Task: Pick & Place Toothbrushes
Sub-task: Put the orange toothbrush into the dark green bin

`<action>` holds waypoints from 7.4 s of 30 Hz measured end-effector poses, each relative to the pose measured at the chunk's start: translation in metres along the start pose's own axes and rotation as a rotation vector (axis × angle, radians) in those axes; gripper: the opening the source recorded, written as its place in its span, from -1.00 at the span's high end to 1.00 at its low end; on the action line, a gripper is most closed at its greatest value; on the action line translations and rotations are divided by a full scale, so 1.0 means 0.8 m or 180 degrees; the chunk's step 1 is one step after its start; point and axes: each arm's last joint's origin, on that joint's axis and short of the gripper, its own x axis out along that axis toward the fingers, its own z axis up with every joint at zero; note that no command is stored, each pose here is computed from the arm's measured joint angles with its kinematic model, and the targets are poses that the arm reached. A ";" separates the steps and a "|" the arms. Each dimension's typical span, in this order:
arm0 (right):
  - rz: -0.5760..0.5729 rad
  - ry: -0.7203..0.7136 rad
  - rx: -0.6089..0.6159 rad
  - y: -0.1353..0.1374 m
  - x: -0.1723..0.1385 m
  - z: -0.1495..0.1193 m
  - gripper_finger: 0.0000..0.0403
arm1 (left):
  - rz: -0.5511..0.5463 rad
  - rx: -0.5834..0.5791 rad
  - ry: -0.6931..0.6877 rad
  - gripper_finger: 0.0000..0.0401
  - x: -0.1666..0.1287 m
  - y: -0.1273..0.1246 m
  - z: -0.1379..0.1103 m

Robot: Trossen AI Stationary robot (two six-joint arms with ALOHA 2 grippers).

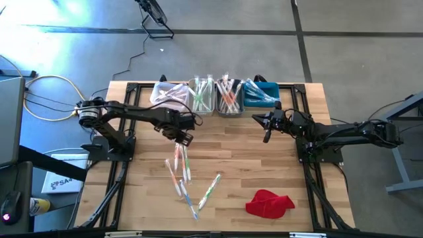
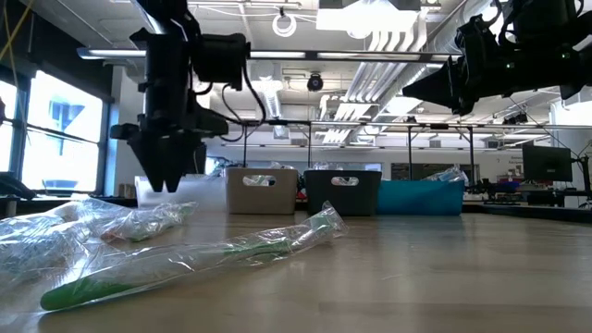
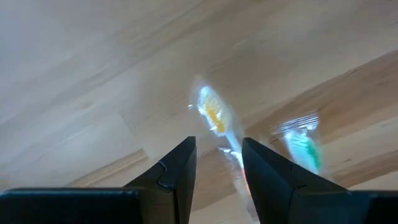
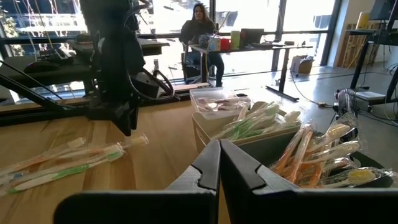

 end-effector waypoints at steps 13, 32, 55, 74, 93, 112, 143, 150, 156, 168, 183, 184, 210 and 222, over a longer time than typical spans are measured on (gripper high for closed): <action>0.0001 0.0001 0.0000 0.000 0.000 0.000 0.98 | -0.0240 -0.0103 0.0072 0.37 0.026 0.005 -0.008; 0.0000 0.0013 -0.0002 0.000 0.000 -0.001 0.98 | -0.0160 -0.0077 0.0111 0.37 0.046 -0.002 -0.005; -0.0001 0.0027 -0.0005 0.000 0.000 -0.002 0.98 | -0.0064 0.0326 -0.0019 0.96 0.049 -0.002 -0.003; 0.0000 0.0040 -0.0440 0.000 0.000 -0.002 0.98 | -0.0191 0.0389 -0.0149 0.92 0.050 -0.007 0.001; -0.0148 -0.0349 -0.1112 -0.001 -0.001 0.014 0.98 | -0.0613 0.0949 -0.0835 0.92 -0.019 -0.013 0.099; -0.0048 -0.0153 -0.0874 -0.024 0.001 0.007 0.98 | -0.1481 0.1763 -0.1909 0.92 -0.052 -0.001 0.167; -0.0058 -0.0170 -0.0377 -0.040 0.001 0.008 0.95 | -0.2644 0.2845 -0.3679 0.92 -0.109 -0.050 0.176; -0.0056 -0.0175 -0.0308 -0.040 0.001 0.008 0.65 | -0.2710 0.2905 -0.3731 0.92 -0.112 -0.059 0.170; 0.0024 -0.0227 -0.0097 -0.039 0.001 0.009 0.34 | -0.2723 0.2909 -0.3745 0.92 -0.113 -0.060 0.169; 0.0230 -0.0350 0.0164 -0.034 0.038 -0.006 0.33 | -0.2694 0.2949 -0.3777 0.92 -0.113 -0.060 0.169; 0.0429 -0.0136 0.0184 -0.019 0.130 -0.004 0.33 | -0.2679 0.2962 -0.3788 0.92 -0.113 -0.060 0.169; 0.0438 -0.0134 0.0195 -0.019 0.134 -0.003 0.33 | -0.2668 0.2978 -0.3794 0.92 -0.112 -0.060 0.169; 0.0752 -0.0182 0.0138 -0.015 0.150 0.006 0.88 | -0.2633 0.3044 -0.3807 0.92 -0.112 -0.060 0.168; 0.0751 -0.0186 0.0133 -0.015 0.150 0.006 0.95 | -0.2631 0.3043 -0.3804 0.92 -0.111 -0.060 0.168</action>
